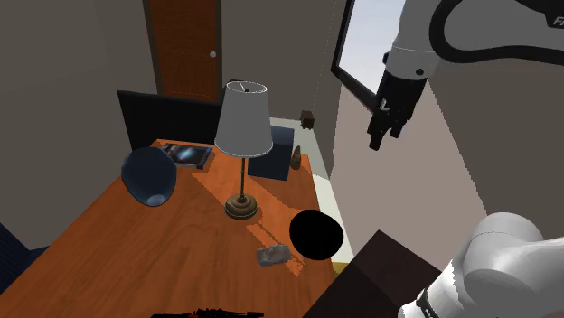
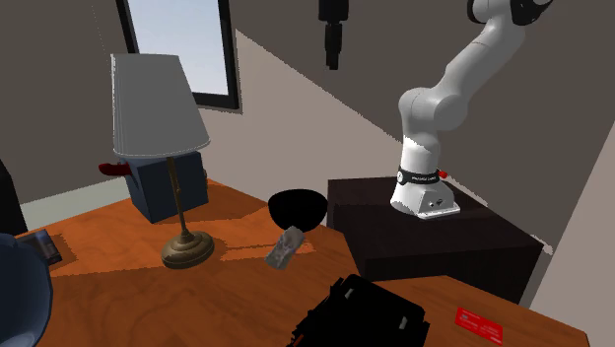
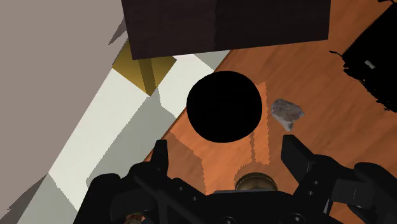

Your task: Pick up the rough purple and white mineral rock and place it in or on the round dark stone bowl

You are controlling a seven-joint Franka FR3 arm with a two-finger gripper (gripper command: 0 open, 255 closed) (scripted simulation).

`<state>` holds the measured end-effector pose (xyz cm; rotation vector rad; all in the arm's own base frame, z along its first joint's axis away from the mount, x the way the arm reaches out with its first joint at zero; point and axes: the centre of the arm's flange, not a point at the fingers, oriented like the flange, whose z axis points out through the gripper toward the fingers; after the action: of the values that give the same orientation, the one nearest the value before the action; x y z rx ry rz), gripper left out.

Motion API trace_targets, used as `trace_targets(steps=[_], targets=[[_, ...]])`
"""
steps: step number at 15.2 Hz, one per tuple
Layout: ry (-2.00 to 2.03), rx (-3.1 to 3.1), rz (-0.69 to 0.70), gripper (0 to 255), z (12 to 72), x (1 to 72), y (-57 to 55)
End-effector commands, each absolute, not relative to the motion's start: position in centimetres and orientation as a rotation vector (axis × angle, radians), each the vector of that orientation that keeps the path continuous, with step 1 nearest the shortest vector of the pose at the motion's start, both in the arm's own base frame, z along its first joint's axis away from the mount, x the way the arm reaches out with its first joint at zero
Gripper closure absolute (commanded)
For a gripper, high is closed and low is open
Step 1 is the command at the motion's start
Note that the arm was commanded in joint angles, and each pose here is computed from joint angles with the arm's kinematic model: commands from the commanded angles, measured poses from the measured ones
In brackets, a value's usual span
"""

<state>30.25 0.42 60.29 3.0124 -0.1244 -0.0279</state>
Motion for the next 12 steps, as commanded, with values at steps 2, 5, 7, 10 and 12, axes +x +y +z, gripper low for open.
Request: trace_targets(steps=[2, 5, 7, 10, 12], targets=[[-0.118, 3.018, -0.031, 0, 59.2, 30.8, 0.6], [-0.099, 3.036, -0.039, 0, 55.8, 32.6, 1.3], [-0.085, 3.048, -0.045, 0, 53.5, 33.8, 1.8], [-0.066, 3.066, -0.053, 0, 50.1, 35.6, 2.7], [-0.052, 3.077, -0.059, 0, 47.8, 36.7, 3.3]])
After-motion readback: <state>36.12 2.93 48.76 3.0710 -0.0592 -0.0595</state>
